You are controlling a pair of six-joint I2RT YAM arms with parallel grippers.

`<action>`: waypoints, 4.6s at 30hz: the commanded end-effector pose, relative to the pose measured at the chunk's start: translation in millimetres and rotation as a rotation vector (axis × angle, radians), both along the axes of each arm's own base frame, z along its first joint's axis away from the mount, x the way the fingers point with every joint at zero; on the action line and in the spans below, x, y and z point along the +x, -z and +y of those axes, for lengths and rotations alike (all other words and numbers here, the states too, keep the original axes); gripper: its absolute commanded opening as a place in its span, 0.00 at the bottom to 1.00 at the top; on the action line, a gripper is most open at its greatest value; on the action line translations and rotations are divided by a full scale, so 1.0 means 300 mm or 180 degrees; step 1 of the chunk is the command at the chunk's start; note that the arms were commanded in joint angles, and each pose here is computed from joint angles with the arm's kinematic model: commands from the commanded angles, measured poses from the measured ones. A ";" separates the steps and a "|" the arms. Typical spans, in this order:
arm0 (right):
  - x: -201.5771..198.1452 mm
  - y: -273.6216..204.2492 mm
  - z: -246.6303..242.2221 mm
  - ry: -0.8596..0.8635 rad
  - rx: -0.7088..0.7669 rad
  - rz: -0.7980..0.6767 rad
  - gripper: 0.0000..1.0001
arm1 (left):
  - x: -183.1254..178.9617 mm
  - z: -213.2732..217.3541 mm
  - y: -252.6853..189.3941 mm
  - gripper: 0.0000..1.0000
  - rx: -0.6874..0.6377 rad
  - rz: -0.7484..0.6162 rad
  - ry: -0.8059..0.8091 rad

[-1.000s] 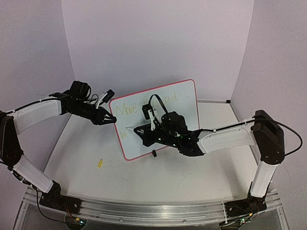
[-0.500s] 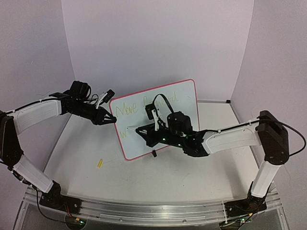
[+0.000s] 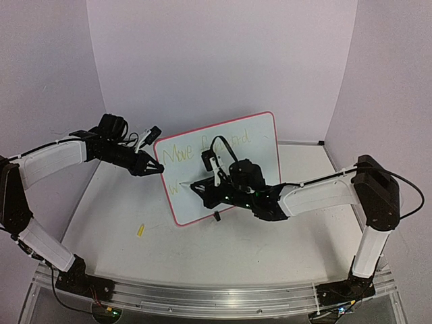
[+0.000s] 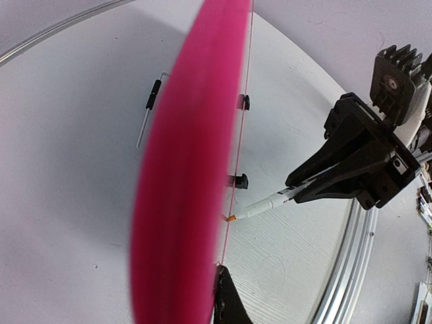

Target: Write a sentence on the whiteboard

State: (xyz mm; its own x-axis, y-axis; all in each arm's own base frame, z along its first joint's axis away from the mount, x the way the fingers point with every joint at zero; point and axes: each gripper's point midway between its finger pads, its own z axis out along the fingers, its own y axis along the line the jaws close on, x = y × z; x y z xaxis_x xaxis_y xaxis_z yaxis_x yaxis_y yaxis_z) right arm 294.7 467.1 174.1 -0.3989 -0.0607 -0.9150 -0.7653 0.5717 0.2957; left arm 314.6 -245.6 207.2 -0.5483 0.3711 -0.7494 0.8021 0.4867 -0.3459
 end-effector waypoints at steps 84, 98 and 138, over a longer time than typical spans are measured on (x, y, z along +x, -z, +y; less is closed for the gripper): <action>0.015 -0.060 -0.007 0.0097 0.0100 -0.0046 0.00 | -0.006 0.000 0.088 0.00 0.0288 0.0059 0.0020; 0.076 -0.031 -0.072 0.0577 -0.0030 -0.0025 0.00 | -0.006 0.001 0.087 0.00 0.0292 0.0057 0.0017; 0.055 -0.096 -0.021 0.0299 0.0101 -0.0160 0.00 | -0.007 -0.003 0.090 0.00 0.0287 0.0068 0.0027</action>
